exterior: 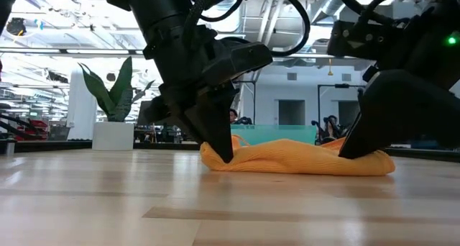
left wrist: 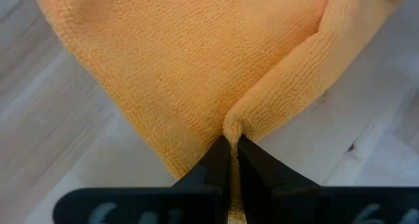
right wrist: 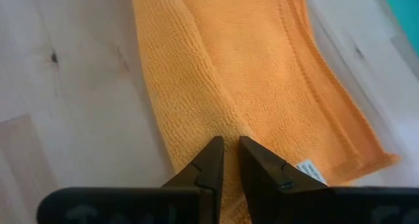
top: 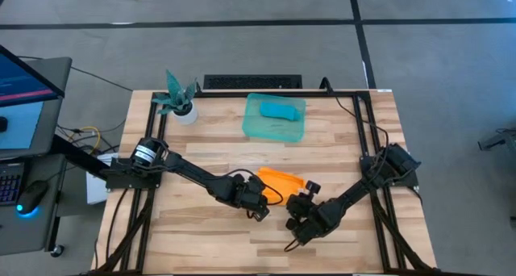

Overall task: Roll microfiber towels into tight, uniform cylinder then place into a basket
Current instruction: Roll the yellow microfiber towel

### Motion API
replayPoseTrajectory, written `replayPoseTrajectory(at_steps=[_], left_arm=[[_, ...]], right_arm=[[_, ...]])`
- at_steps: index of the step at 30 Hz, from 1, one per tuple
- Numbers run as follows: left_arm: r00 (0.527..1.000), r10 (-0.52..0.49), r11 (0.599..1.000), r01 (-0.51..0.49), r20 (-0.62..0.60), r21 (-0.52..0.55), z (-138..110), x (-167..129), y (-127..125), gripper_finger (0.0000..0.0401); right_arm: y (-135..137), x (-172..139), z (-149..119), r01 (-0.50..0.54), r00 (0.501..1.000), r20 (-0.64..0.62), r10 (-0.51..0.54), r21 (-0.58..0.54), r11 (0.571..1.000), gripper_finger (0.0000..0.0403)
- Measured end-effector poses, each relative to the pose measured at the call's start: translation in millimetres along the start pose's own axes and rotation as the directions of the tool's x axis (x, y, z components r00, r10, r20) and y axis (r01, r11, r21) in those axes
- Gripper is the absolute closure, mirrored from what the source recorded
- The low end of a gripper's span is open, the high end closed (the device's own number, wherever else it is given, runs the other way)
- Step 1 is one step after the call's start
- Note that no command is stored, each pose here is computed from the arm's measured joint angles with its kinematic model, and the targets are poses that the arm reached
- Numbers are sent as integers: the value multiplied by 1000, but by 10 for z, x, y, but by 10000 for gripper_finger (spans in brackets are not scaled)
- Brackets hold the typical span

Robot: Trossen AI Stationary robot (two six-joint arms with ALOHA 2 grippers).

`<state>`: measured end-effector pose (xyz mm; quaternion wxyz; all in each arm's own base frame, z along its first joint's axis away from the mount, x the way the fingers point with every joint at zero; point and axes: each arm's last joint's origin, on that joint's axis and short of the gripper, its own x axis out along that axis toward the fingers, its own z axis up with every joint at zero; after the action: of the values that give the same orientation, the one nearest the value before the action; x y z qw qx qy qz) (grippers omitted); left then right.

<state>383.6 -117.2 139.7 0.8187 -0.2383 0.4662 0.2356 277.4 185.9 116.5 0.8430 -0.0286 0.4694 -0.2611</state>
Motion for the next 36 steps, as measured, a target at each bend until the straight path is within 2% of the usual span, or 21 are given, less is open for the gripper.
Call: replayPoseTrajectory(at_steps=[10, 22, 26, 32, 36], left_arm=[[999, 22, 999, -23, 35, 26, 11, 0, 5, 385], [999, 27, 992, -31, 35, 123, 13, 1, 11, 303], [1000, 9, 984, -10, 11, 180, 17, -3, 11, 288], [997, -18, 979, 3, 70, 204, 54, -227, -34, 287], [986, -41, 955, -9, 160, 298, 5, -468, -131, 287]], right_arm=[[-84, 141, -97, 12, 1000, 0, -12, 45, 999, 332], [-82, 142, -104, 3, 1000, -13, -3, 42, 999, 332], [-82, 143, -107, 2, 1000, -17, -2, 34, 999, 332], [-82, 146, -111, 2, 1000, -21, -1, 32, 999, 332], [-82, 146, -112, 0, 1000, -24, 1, 32, 999, 332]])
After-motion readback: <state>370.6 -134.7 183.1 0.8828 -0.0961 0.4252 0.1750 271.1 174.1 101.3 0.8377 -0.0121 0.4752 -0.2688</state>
